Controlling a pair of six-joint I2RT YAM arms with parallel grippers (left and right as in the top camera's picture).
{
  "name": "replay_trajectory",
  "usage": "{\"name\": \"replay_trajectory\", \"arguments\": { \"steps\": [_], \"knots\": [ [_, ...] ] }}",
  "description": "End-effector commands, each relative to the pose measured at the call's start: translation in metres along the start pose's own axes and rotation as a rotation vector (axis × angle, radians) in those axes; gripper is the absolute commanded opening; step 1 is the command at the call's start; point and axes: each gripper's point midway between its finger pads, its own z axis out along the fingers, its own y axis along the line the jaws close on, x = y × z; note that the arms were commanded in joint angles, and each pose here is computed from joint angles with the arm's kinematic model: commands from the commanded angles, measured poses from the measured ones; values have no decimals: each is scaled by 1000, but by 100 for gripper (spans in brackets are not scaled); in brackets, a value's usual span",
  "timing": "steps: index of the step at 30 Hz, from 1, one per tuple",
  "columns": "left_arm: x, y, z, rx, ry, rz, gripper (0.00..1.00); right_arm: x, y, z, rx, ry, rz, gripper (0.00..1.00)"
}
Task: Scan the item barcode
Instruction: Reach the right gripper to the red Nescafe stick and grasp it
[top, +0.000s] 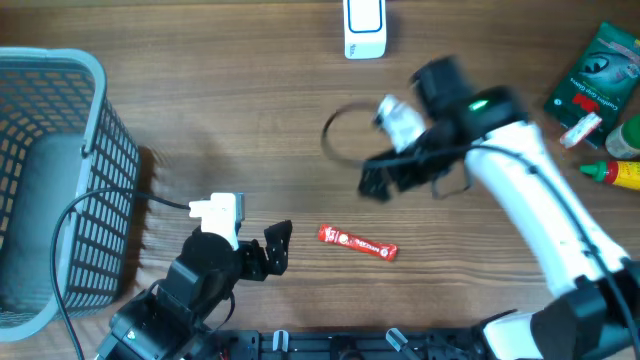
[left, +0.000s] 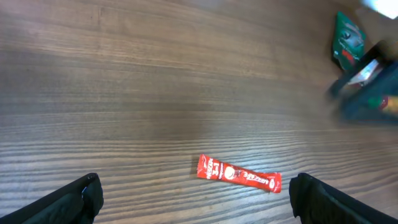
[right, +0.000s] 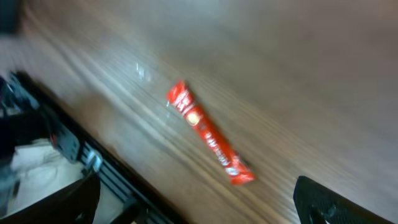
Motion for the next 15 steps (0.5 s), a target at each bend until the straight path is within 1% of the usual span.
{"name": "replay_trajectory", "arguments": {
  "steps": [1,3,5,9,11,14,15],
  "knots": [
    [-7,-2,-4,2,-23,22,100,34,11,50,-35,115,63,100],
    [-7,-2,-4,2,-23,22,100,46,12,69,-32,136,98,99],
    [-7,-2,-4,2,-23,21,100,50,12,86,-25,129,85,99],
    [-7,-2,-4,2,-23,22,100,56,-15,124,130,61,100,98],
    [-7,-2,-4,2,-23,22,100,63,-19,134,140,51,121,96],
    [-7,-2,-4,2,-23,22,100,71,-23,141,142,52,148,84],
    [-7,-2,-4,2,-23,21,100,72,-24,143,142,54,156,71]
  ]
}}
